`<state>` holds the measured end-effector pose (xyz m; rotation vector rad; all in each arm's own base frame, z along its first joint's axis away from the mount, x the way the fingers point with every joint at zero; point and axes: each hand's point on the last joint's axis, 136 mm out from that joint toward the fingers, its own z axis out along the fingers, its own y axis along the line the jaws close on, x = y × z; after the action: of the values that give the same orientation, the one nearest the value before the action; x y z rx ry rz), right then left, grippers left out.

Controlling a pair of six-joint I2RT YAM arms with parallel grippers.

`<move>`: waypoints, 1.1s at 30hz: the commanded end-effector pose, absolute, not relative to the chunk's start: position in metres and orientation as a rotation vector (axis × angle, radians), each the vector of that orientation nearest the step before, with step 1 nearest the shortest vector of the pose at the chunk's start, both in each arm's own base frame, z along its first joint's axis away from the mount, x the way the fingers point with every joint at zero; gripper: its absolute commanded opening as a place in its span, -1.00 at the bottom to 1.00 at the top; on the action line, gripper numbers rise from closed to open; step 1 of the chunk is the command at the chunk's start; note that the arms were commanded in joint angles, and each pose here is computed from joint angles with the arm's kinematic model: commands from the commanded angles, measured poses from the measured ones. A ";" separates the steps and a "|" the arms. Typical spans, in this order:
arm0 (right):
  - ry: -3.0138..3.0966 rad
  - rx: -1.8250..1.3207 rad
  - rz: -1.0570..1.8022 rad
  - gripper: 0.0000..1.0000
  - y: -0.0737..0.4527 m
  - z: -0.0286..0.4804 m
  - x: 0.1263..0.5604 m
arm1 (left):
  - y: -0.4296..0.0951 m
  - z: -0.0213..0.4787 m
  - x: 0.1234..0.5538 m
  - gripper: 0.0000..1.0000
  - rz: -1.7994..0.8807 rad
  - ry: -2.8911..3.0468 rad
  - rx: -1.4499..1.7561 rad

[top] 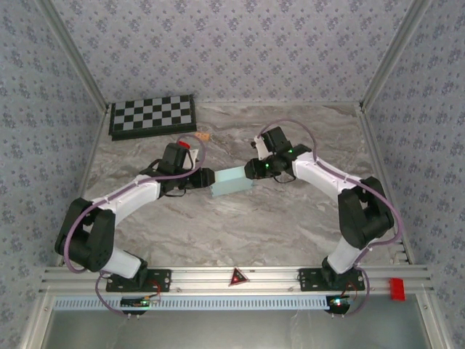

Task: Fold the paper box

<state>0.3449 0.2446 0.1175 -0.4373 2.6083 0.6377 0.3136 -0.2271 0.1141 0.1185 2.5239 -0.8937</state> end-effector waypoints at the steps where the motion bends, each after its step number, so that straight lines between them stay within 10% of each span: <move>1: 2.730 -0.423 0.464 -0.23 0.219 0.095 0.342 | -0.216 0.117 0.308 -0.13 -0.821 2.567 0.114; 33: 2.462 -0.058 0.418 0.13 0.116 0.131 0.310 | -0.271 0.163 0.335 0.81 -0.335 2.299 1.135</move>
<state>0.3126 0.1222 0.1293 -0.0961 2.4733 0.4254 0.3409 -0.2653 0.1639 0.9297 2.3500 -0.3993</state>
